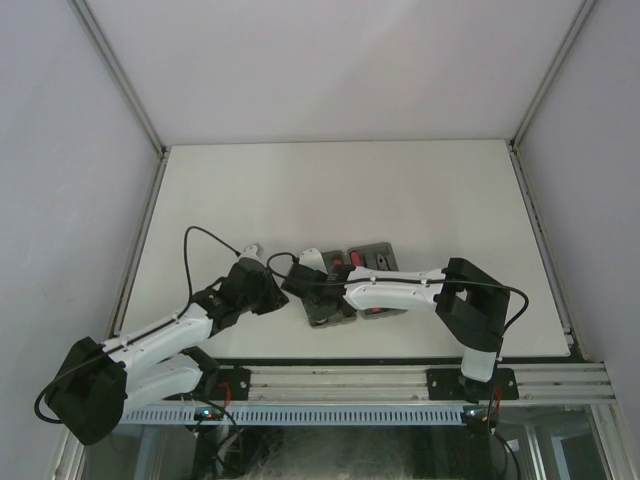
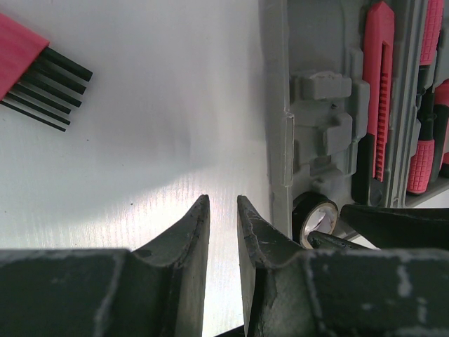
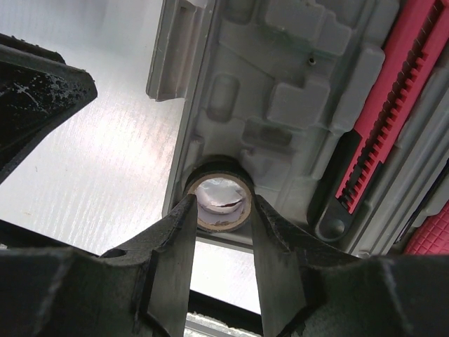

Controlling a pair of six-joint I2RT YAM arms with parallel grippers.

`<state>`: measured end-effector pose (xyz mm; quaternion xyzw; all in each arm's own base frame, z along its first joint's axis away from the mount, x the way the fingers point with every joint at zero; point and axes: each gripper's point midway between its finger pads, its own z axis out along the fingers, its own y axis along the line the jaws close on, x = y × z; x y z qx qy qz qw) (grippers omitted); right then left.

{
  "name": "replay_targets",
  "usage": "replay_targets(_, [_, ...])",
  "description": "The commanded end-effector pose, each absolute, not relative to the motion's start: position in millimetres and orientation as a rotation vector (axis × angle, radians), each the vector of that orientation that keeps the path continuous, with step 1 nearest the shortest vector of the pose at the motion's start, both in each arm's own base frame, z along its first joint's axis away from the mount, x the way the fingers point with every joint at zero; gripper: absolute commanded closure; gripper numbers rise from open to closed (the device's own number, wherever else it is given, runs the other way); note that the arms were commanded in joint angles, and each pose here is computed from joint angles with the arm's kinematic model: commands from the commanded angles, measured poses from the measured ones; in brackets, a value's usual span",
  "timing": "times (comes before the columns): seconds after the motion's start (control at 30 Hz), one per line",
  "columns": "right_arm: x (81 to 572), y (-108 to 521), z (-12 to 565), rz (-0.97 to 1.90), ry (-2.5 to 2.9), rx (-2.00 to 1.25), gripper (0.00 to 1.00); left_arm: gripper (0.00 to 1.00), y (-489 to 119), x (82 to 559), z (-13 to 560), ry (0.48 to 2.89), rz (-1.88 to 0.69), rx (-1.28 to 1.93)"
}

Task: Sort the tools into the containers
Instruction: Adjust the engineering item in the storage box.

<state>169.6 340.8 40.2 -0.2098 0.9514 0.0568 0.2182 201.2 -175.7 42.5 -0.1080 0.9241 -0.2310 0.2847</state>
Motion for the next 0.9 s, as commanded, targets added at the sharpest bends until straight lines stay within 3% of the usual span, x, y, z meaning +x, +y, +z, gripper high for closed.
replay_targets(0.0, [176, 354, 64, 0.217, 2.579, -0.571, 0.64, 0.74, -177, 205, 44, 2.452, -0.638, -0.284])
replay_targets(0.87, [171, 357, 46, 0.211, 2.622, -0.600, 0.63, 0.75, -177, 203, 42, 2.454, -0.637, -0.285])
